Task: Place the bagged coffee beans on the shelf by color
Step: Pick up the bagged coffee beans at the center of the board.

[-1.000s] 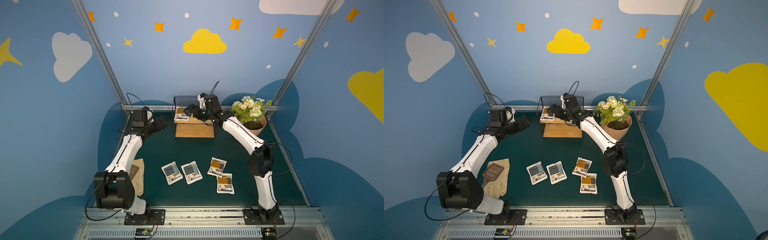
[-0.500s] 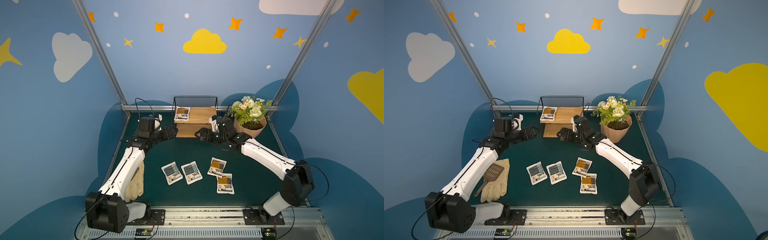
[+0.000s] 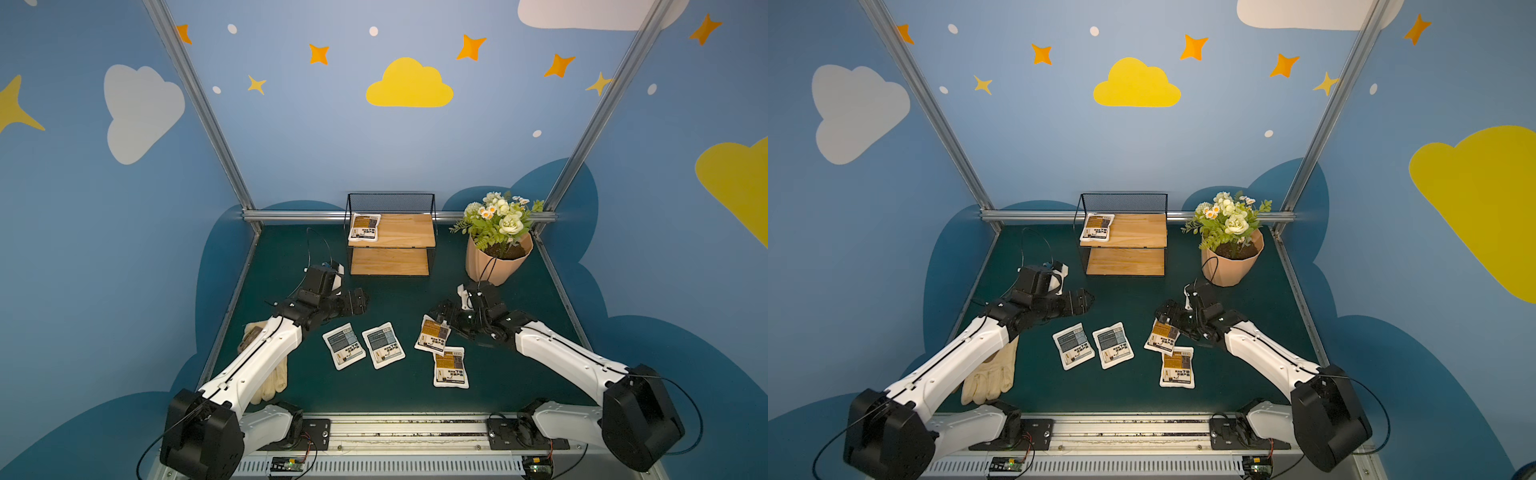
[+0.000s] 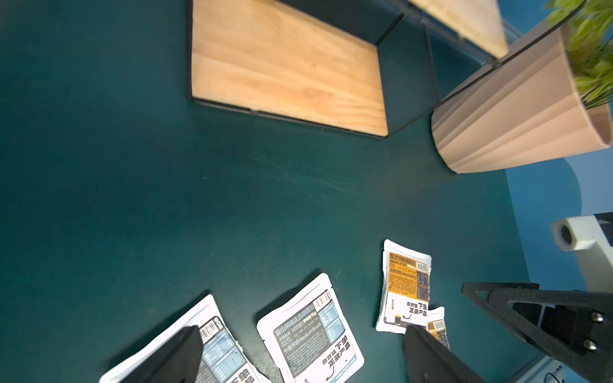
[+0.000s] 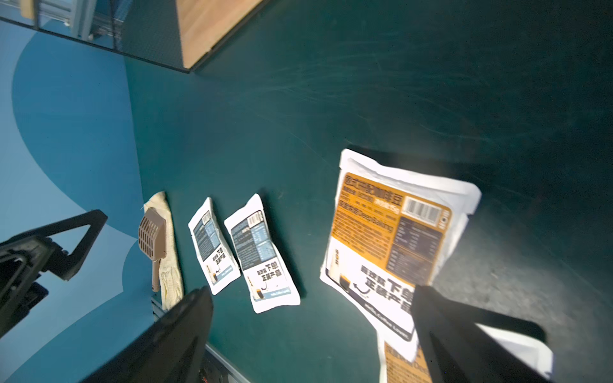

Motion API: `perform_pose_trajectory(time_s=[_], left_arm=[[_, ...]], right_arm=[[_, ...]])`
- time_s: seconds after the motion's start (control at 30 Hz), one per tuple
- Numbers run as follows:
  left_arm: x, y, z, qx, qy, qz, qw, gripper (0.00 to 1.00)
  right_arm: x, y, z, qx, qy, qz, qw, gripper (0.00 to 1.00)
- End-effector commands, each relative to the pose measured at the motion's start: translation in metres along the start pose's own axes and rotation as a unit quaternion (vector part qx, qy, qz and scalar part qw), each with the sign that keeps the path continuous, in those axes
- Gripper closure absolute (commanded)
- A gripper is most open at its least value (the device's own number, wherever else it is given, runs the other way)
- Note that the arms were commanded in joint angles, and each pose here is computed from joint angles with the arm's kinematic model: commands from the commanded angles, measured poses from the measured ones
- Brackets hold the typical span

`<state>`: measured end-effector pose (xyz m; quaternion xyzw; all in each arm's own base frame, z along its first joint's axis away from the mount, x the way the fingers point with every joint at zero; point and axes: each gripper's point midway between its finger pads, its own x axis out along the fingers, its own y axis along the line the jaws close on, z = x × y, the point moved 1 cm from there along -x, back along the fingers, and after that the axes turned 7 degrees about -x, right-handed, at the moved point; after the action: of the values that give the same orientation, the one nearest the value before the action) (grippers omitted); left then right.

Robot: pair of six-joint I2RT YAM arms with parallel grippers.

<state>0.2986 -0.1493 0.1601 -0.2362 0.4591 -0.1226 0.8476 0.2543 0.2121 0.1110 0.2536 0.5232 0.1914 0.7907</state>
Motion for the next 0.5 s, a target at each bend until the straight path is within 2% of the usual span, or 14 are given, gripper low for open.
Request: perform_pose_trajectory(time_s=[0.0, 0.23, 0.47], left_arm=[[0.014, -0.006, -0.006, 0.0, 0.001, 0.001, 1.0, 0.0], [0.046, -0.019, -0.034, 0.013, 0.057, 0.005, 0.998, 0.0], [0.064, -0.029, -0.052, 0.025, 0.081, 0.001, 0.996, 0.0]], right_arm=[[0.004, -0.005, -0.003, 0.023, 0.009, 0.008, 1.0, 0.02], [0.025, -0.02, -0.012, 0.018, 0.059, 0.011, 0.998, 0.02], [0.043, -0.036, -0.031, 0.042, 0.094, 0.009, 0.995, 0.04]])
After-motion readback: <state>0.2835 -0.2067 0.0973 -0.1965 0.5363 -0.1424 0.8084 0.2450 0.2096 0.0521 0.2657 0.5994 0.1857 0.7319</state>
